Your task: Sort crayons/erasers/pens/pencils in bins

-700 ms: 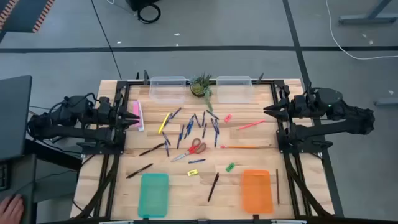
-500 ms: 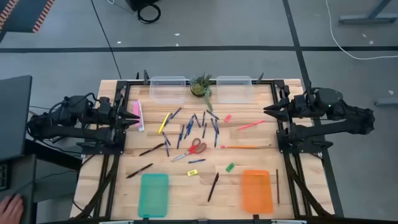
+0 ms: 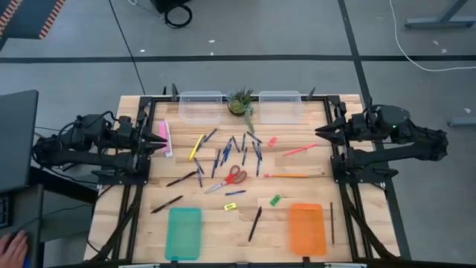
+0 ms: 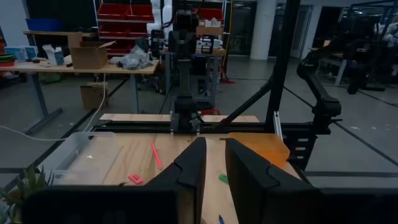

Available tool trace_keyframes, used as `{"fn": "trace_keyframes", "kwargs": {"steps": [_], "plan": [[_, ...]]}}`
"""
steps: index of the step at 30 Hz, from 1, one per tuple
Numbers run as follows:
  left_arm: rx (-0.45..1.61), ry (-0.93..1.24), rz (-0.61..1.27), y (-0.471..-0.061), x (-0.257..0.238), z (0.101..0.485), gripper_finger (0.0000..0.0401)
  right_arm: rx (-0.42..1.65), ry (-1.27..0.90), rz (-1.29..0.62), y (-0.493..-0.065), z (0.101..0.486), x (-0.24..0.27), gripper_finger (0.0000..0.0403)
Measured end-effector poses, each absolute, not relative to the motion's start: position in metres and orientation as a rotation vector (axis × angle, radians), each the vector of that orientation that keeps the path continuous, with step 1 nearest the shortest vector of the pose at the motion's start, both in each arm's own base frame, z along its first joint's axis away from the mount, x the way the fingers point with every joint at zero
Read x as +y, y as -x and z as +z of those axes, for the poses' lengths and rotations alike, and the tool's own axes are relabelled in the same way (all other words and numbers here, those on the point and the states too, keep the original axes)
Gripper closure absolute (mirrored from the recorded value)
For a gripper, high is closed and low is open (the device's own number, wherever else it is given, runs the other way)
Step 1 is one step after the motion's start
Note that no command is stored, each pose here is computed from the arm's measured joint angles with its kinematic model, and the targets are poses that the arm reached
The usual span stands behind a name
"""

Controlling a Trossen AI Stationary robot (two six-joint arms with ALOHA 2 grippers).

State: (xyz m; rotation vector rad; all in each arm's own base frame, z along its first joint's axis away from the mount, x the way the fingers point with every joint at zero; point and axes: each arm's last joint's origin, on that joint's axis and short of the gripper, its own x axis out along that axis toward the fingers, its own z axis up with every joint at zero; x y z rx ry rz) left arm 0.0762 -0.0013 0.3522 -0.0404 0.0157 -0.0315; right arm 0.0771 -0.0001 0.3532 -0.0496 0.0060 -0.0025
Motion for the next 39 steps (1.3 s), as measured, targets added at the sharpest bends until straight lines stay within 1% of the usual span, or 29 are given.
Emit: {"fn": "trace_keyframes", "kwargs": {"steps": [11, 21, 30, 39], "plan": [[0.016, 0.04, -0.031, -0.0762, -0.0013, 0.3522, 0.0328, 0.006, 0.05, -0.002, -0.077, 0.3533, -0.0001, 0.0347], [0.016, 0.04, -0.031, -0.0762, -0.0013, 0.3521, 0.0334, 0.006, 0.05, -0.002, -0.0771, 0.3532, -0.0001, 0.0347], [0.015, 0.04, -0.031, -0.0761, -0.0013, 0.3523, 0.0328, 0.006, 0.05, -0.002, -0.0771, 0.3532, -0.0001, 0.0347], [0.015, 0.04, -0.031, -0.0761, -0.0013, 0.3522, 0.0334, 0.006, 0.049, -0.002, -0.0771, 0.3533, -0.0001, 0.0347]]}}
